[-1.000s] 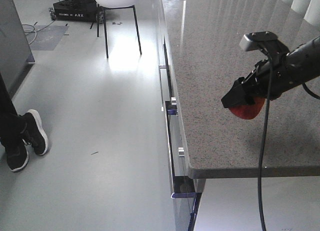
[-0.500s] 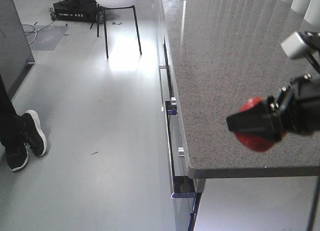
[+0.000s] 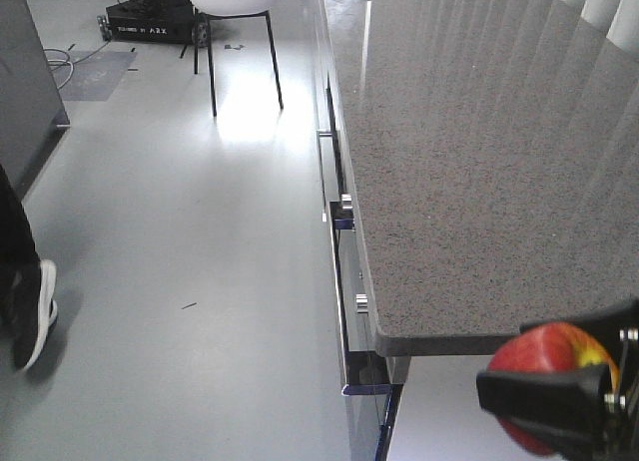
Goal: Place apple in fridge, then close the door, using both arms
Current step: 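Lift the apple with the right gripper off the counter, then drive the base away from the counter holding the apple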
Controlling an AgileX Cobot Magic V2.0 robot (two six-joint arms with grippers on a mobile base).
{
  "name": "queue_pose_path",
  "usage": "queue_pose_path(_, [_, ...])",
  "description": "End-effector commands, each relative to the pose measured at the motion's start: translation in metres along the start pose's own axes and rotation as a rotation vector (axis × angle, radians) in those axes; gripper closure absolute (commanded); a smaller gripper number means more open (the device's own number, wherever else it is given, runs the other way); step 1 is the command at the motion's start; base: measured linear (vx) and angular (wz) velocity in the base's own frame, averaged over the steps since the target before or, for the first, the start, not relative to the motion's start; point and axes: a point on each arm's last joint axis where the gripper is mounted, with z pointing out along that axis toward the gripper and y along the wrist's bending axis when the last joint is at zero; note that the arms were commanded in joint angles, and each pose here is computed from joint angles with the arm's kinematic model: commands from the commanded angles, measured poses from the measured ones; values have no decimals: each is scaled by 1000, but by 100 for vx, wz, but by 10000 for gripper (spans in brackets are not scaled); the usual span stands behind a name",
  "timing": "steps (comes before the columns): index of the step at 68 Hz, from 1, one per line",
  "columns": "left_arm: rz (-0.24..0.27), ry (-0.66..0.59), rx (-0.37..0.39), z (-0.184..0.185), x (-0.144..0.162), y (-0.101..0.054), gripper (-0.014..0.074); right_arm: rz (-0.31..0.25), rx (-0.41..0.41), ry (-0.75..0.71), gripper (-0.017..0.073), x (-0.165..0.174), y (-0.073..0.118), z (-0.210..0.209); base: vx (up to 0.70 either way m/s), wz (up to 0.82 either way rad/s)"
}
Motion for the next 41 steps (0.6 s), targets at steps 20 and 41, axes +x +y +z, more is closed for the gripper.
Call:
queue_pose_path(20, [-1,-72,8,-1,-3,0,600,-8,-10,-93,353,8,13,-7,0,0])
queue_pose_path(41, [-1,-72,8,-1,-3,0,600,-11,-14,-92,353,9,14,-7,0,0])
